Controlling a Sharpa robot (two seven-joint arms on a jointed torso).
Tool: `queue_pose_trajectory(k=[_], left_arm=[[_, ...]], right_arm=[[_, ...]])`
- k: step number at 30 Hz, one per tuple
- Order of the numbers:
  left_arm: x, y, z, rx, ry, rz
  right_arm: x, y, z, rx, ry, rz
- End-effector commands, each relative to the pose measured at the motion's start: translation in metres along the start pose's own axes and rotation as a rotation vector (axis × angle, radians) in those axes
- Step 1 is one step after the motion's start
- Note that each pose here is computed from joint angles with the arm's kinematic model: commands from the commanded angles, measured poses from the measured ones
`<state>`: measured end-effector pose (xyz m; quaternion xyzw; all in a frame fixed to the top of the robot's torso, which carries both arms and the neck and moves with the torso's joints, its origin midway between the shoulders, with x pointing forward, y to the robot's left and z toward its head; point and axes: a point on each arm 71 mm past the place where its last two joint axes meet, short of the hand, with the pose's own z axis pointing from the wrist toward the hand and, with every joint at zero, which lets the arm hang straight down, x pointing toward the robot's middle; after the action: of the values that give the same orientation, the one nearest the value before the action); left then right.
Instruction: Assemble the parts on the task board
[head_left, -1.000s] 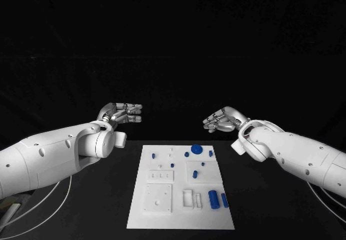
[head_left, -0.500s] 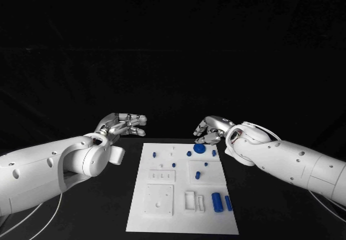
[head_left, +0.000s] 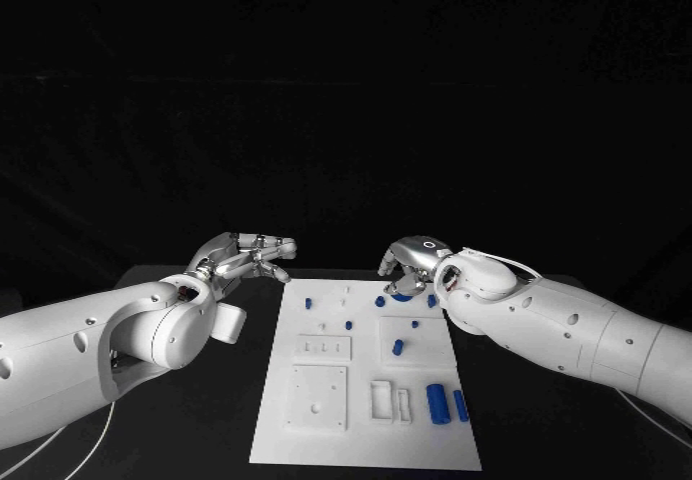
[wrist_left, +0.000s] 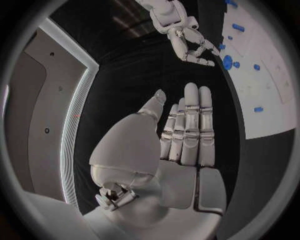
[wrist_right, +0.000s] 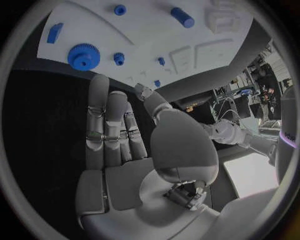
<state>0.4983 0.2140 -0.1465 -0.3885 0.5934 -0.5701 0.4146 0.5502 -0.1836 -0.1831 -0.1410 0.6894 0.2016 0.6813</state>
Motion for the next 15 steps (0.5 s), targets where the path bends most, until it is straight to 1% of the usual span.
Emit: queue_pose_trajectory(k=[1,9,15], left_arm=[[0.0046,-0.0031,-0.0002,0.011,0.034,0.004],[0.009,-0.0048,-0.0007,0.011,0.049,0.002],[0.0109,-0.0078,-0.0012,0.016,0.059,0.004]], right_arm=[[0.002,0.001,0.001,0.017,-0.005,-0.084],[0.009,0.002,0.002,0.029,0.008,-0.111],[0.015,0.0,0.003,0.04,0.018,-0.123]])
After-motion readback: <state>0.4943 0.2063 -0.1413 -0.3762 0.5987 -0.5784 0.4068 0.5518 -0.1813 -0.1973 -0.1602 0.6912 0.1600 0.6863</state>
